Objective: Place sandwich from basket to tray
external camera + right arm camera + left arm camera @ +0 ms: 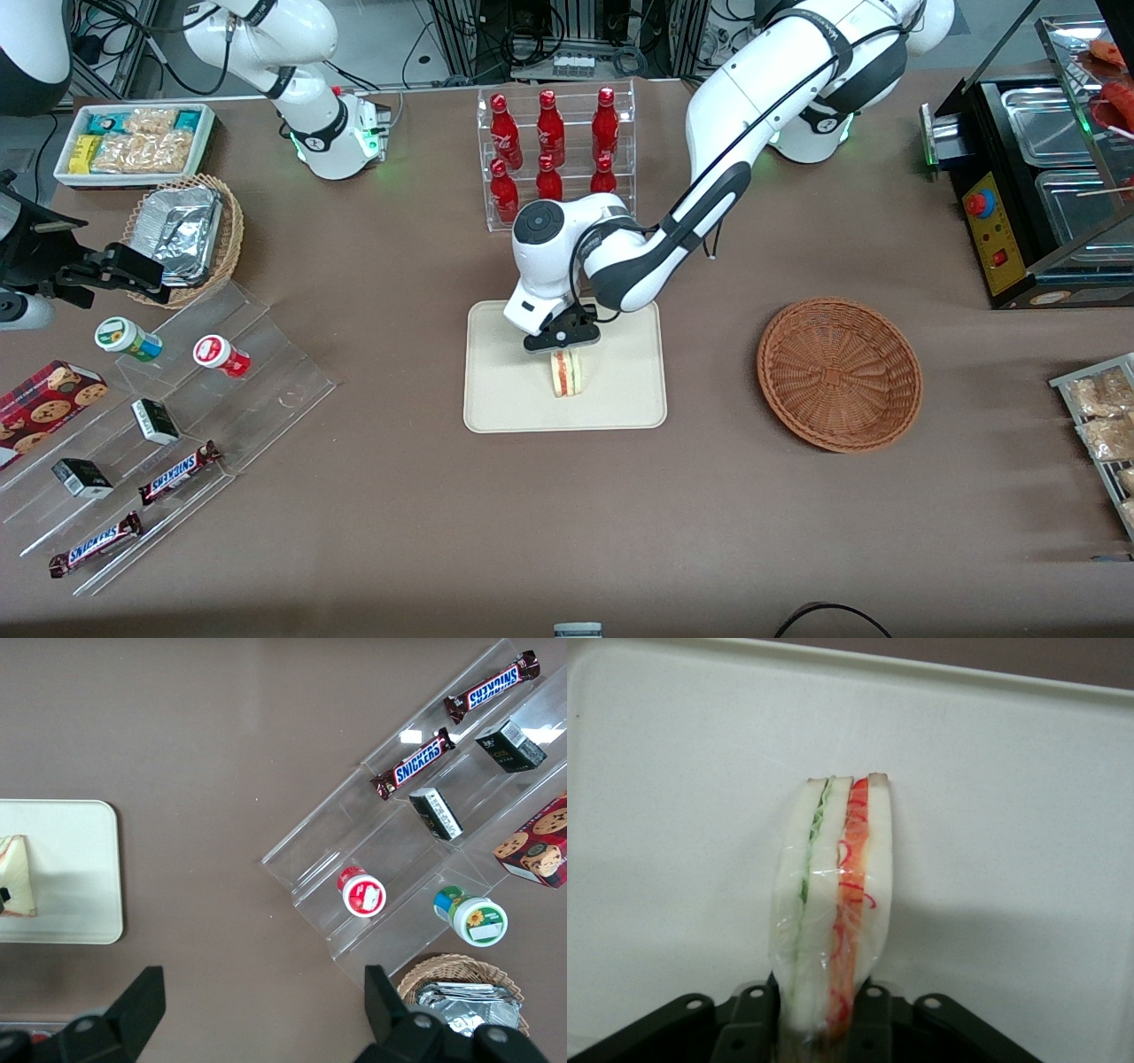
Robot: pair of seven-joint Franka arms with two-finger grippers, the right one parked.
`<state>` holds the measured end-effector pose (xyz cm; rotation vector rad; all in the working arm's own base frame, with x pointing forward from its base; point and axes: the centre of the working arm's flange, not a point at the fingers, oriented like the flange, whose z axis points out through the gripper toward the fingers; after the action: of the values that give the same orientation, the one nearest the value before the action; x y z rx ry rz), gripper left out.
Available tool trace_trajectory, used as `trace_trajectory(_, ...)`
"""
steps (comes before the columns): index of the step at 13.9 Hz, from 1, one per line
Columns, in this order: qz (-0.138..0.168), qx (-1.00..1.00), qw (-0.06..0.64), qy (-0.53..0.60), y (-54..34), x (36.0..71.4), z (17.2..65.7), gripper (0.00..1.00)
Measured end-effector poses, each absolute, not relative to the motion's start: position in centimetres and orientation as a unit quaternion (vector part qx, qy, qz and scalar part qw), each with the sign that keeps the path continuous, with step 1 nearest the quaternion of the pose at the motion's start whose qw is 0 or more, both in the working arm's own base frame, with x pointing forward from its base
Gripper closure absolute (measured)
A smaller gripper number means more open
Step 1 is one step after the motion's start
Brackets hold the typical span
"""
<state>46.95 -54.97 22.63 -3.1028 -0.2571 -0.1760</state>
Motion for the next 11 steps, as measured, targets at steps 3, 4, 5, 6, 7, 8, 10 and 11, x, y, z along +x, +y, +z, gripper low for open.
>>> trace_trajectory(3, -0.069, -0.993, 0.002, -0.091, -55.0, 48.0, 24.6, 0.35)
trace_trajectory(4, -0.074, -0.993, 0.004, -0.096, -54.9, 48.4, 25.9, 0.26)
trace_trajectory(5, -0.074, -0.992, 0.008, -0.106, -54.7, 48.6, 27.5, 0.15)
trace_trajectory(6, -0.070, -0.990, 0.009, -0.121, -54.3, 48.9, 29.7, 0.04)
trace_trajectory(7, -0.065, -0.989, 0.009, -0.136, -53.7, 49.2, 32.1, 0.00)
trace_trajectory(8, -0.060, -0.986, 0.012, -0.153, -52.7, 49.5, 34.8, 0.00)
trace_trajectory(10, -0.050, -0.980, 0.026, -0.189, -49.8, 50.3, 40.0, 0.00)
trace_trajectory(11, -0.045, -0.977, 0.035, -0.207, -48.0, 50.7, 42.4, 0.00)
